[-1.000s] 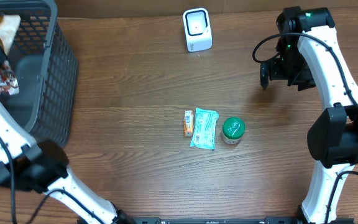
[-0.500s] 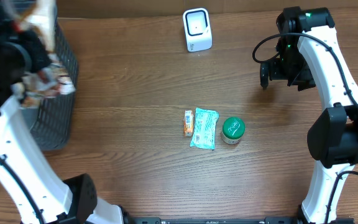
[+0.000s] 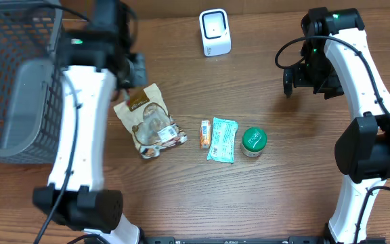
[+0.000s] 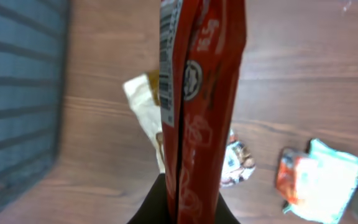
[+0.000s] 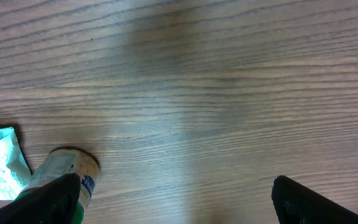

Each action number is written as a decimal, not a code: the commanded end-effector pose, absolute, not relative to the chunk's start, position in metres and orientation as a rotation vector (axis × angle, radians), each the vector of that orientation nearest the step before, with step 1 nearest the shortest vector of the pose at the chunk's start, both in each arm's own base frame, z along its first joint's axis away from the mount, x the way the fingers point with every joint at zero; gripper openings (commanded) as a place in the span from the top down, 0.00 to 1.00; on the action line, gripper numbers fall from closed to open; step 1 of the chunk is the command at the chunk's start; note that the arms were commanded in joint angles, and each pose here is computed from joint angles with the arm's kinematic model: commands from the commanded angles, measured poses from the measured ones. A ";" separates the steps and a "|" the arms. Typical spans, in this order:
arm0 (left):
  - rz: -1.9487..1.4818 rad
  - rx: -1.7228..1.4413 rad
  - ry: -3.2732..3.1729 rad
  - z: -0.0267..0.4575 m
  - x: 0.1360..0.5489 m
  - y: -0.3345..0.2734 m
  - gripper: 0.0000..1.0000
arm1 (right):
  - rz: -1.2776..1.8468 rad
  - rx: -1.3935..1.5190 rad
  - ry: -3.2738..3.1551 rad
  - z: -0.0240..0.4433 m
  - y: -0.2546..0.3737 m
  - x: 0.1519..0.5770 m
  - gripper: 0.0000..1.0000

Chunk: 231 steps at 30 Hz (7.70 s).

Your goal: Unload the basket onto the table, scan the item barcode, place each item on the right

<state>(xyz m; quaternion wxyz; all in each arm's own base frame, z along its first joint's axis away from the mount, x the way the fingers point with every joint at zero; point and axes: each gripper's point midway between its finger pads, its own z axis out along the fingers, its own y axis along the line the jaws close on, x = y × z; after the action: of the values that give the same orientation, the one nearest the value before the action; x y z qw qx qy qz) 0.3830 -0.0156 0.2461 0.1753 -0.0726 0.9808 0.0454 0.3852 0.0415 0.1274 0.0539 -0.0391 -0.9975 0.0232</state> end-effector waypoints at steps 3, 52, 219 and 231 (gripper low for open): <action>0.096 -0.231 2.918 0.170 0.371 -0.032 0.96 | 0.051 -0.108 -3.073 0.143 0.043 0.384 0.00; 0.236 0.014 2.942 0.067 0.358 -0.018 0.00 | 0.051 -0.108 -3.073 0.143 0.043 0.384 0.00; 0.078 -0.378 2.777 0.163 0.394 0.004 0.00 | -1.085 -0.603 -2.263 0.173 0.270 0.244 0.85; 0.078 -0.378 2.777 0.163 0.394 0.003 0.00 | -1.119 -0.584 -2.209 0.182 0.274 0.240 0.86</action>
<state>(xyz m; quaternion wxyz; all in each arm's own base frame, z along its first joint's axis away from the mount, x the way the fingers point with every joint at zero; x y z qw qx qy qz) 0.3916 0.0052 0.1508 0.1506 -0.1289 0.9796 0.0337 0.2393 0.2694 0.1572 0.2947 -0.2341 -0.8413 -0.3879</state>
